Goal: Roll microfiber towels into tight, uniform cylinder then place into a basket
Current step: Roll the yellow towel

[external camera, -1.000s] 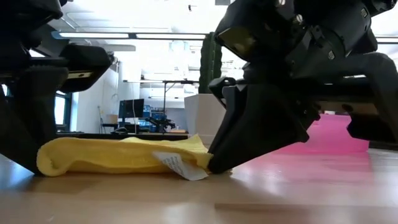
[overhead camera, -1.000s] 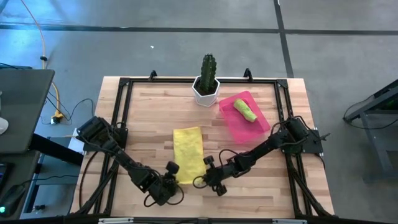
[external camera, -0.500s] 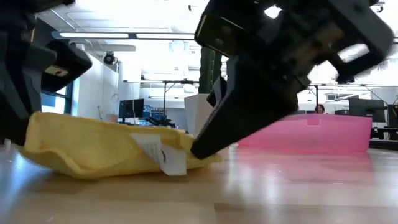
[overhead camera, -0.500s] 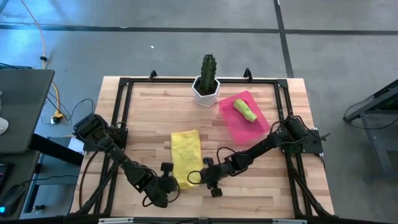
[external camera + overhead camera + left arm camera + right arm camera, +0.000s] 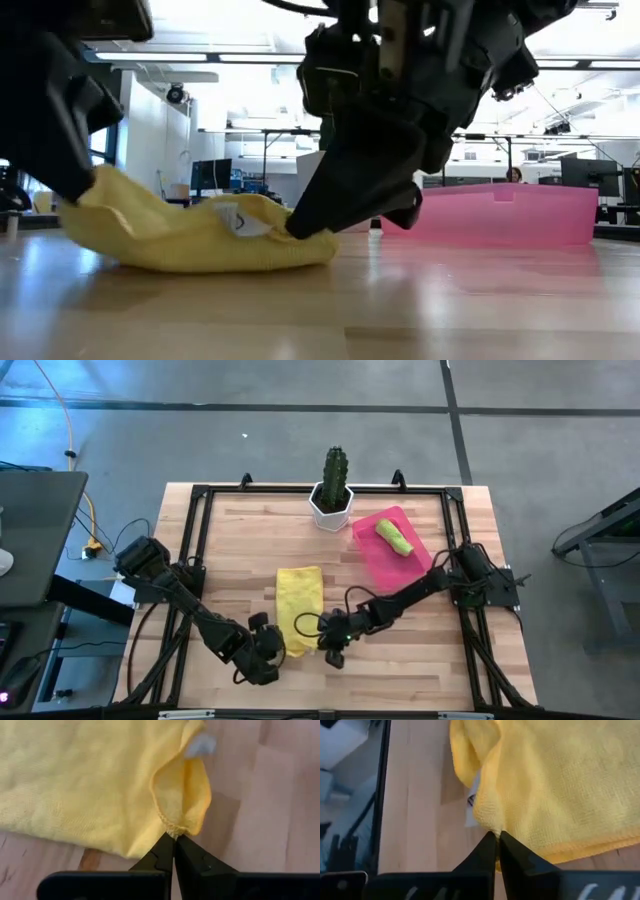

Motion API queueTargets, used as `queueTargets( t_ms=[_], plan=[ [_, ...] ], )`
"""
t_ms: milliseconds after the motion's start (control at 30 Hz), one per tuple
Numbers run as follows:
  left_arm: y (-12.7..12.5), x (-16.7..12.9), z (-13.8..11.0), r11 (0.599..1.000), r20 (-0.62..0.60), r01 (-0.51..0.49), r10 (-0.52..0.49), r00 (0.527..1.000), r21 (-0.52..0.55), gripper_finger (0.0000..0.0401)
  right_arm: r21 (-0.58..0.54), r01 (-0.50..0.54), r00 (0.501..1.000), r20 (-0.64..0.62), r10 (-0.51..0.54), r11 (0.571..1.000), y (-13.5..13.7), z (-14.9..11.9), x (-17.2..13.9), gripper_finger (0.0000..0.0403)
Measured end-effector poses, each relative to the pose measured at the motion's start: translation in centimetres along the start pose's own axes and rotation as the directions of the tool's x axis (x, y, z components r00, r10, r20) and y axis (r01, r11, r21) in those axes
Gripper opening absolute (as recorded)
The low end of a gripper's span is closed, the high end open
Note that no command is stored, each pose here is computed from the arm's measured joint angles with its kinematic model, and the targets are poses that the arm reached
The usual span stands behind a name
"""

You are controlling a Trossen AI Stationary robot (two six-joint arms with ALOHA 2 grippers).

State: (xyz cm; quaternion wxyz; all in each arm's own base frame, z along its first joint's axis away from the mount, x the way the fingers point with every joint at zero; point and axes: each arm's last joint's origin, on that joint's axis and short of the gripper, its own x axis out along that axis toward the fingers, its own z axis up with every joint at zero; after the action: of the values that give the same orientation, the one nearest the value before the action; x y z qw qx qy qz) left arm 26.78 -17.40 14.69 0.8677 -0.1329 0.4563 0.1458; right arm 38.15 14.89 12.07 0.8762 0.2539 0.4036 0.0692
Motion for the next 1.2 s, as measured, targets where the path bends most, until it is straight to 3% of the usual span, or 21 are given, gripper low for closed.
queueTargets(
  t_ms=[100, 200, 600, 800, 933, 1067, 1200],
  plan=[
    [0.9, -0.1, -0.3, 0.995, -0.04, -0.073, 0.07, 0.997, -0.061, 0.0003, 0.062, -0.002, 1.0, -0.002, 0.002, 0.998, -0.2, 0.2, 0.0, 0.0003],
    [1.1, 0.2, 0.1, 0.983, -0.051, -0.07, 0.063, 0.997, -0.167, 0.0003, 0.113, 0.005, 1.0, -0.006, -0.005, 0.994, -0.5, 0.3, -0.1, 0.0006],
    [2.5, 1.4, 0.7, 0.957, -0.107, -0.143, 0.12, 0.987, -0.252, 0.0031, 0.136, 0.044, 0.999, -0.014, -0.043, 0.99, -0.9, 0.3, -0.1, 0.001],
    [2.6, 2.2, 0.4, 0.956, -0.155, -0.159, 0.124, 0.98, -0.246, 0.0032, -0.01, 0.06, 0.998, 0.001, -0.06, 0.998, -0.9, 0.4, -0.1, 0.0015],
    [2.6, 2.5, 0.2, 0.956, -0.159, -0.173, 0.137, 0.978, -0.239, 0.0033, -0.133, 0.072, 0.997, -0.015, -0.074, 0.989, -0.8, 0.7, -0.2, 0.0055],
    [2.6, 2.6, 0.2, 0.956, -0.161, -0.178, 0.142, 0.977, -0.235, 0.0033, -0.286, 0.04, 0.993, -0.093, -0.069, 0.957, 0.3, 2.0, -0.6, 0.0101],
    [2.6, 2.6, 0.2, 0.958, -0.163, -0.179, 0.144, 0.976, -0.226, 0.0033, -0.422, -0.004, 0.983, -0.169, -0.074, 0.907, 2.5, 3.8, -1.6, 0.012]
  ],
)
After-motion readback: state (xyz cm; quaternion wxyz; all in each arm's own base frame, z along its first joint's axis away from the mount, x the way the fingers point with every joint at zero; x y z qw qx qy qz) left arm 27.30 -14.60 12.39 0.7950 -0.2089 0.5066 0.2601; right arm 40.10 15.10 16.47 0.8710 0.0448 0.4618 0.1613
